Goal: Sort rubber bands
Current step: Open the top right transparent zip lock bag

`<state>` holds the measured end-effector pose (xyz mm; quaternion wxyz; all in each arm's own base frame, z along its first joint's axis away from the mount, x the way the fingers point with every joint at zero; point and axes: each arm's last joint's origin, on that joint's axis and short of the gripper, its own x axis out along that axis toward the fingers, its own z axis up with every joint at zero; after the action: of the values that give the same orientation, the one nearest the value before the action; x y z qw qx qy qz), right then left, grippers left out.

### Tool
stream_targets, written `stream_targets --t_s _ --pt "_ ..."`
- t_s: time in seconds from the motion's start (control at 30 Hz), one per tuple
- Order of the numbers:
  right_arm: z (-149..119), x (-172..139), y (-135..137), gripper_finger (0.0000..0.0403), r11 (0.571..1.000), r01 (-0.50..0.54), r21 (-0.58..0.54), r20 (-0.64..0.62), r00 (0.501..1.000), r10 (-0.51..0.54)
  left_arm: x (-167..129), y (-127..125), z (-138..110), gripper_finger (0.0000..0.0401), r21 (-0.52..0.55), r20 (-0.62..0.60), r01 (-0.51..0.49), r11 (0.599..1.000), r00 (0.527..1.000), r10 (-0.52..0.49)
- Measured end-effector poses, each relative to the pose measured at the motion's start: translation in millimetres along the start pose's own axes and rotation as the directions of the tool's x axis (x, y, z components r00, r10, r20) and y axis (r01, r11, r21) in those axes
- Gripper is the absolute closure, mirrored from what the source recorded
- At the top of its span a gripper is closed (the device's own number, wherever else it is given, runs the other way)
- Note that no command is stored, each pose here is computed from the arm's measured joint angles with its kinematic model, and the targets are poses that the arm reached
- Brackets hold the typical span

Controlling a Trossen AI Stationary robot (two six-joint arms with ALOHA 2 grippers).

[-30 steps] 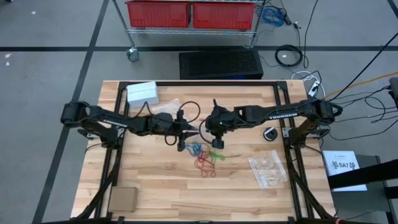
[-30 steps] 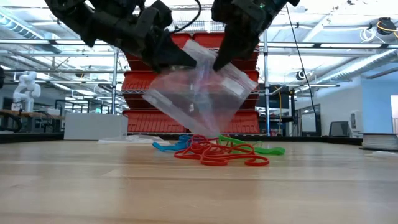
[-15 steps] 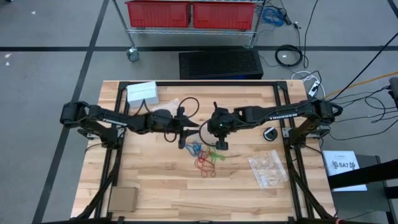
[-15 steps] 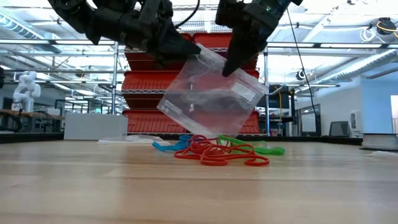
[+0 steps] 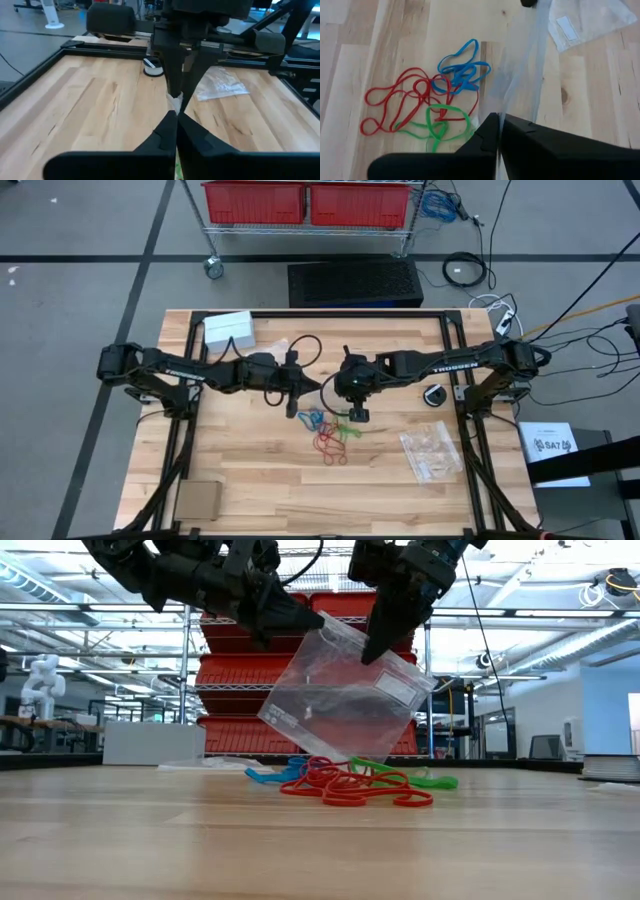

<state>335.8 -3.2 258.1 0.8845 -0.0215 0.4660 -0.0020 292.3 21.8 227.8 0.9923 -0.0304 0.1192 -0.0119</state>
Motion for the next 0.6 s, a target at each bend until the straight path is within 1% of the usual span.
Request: stream_targets --t_s 0.1,0.2,0.37,0.6 --pt "0.0 0.0 0.1 0.0403 1.0 -0.016 0.001 0.001 1.0 0.016 0.1 -1.0 0.0 0.0396 0.026 0.0 0.006 1.0 1.0 -0.006" --pt "0.0 0.1 -0.6 0.0403 0.999 -0.051 0.005 0.002 0.999 0.051 0.3 -4.2 0.4 0.0395 0.03 0.004 0.04 0.999 0.999 -0.04" --pt "0.3 -1.1 -4.2 0.0403 0.998 -0.067 0.016 -0.005 0.998 0.068 0.4 -5.2 0.3 0.0373 0.024 0.003 0.049 0.999 0.999 -0.049" --pt "13.2 -16.9 -5.1 0.0403 0.998 -0.068 -0.006 -0.003 0.998 0.068 0.4 -5.5 0.4 0.0341 0.023 0.004 0.061 0.998 0.998 -0.061"
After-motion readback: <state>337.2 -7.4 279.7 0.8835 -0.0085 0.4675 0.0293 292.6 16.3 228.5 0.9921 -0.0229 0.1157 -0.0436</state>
